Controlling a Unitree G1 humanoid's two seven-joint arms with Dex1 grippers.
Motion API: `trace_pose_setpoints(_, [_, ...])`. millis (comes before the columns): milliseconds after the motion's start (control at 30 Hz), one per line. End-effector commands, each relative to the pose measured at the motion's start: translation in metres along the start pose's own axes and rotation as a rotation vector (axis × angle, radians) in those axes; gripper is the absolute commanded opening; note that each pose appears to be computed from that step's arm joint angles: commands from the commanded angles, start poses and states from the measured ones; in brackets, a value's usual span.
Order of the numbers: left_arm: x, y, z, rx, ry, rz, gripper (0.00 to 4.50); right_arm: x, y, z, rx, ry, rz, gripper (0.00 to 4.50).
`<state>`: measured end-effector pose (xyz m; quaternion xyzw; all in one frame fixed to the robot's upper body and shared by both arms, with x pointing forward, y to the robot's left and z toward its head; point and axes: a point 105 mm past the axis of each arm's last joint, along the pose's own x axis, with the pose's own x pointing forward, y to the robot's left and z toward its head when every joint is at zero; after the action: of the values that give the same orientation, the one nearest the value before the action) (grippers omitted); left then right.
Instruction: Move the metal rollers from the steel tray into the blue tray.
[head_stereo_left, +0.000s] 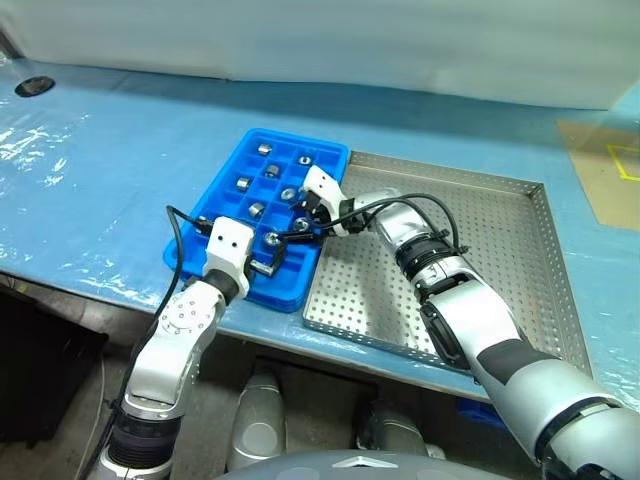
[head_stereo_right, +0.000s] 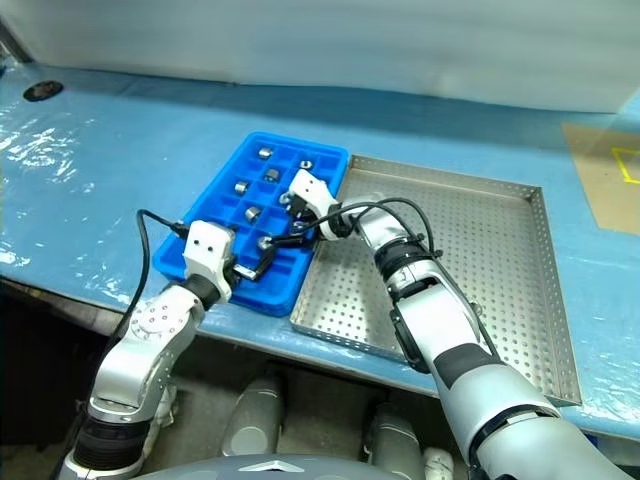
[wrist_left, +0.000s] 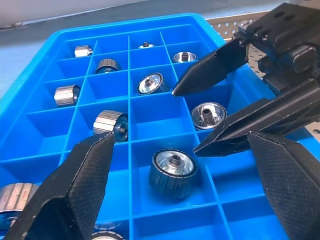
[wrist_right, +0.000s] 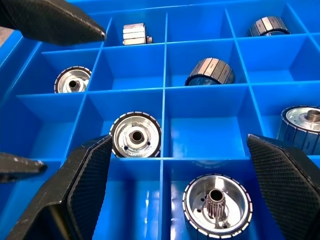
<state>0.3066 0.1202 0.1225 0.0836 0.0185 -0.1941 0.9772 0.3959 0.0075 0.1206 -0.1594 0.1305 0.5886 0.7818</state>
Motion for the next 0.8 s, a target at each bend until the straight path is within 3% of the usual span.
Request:
trace_pose_setpoints(33, [0.007, 0.0, 0.018, 0.038, -0.065, -0.009, 4.5, 0.003, 0.001, 0.024, -0.057, -0.062, 0.007, 4.39])
trace_pose_setpoints(500, [0.02, -0.009, 0.017, 0.058, -0.062, -0.097, 4.5, -0.021, -0.017, 0.013, -0.015, -0.078, -0.071, 4.39])
trace_pose_setpoints(667, [0.03, -0.008, 0.028, 0.069, -0.093, -0.126, 4.5, -0.04, -0.014, 0.023, 0.031, -0.19, -0.015, 4.39])
trace_pose_setpoints(800, [0.037, -0.006, 0.036, 0.047, -0.114, -0.164, 4.5, -0.055, -0.007, 0.046, 0.075, -0.316, 0.053, 4.39])
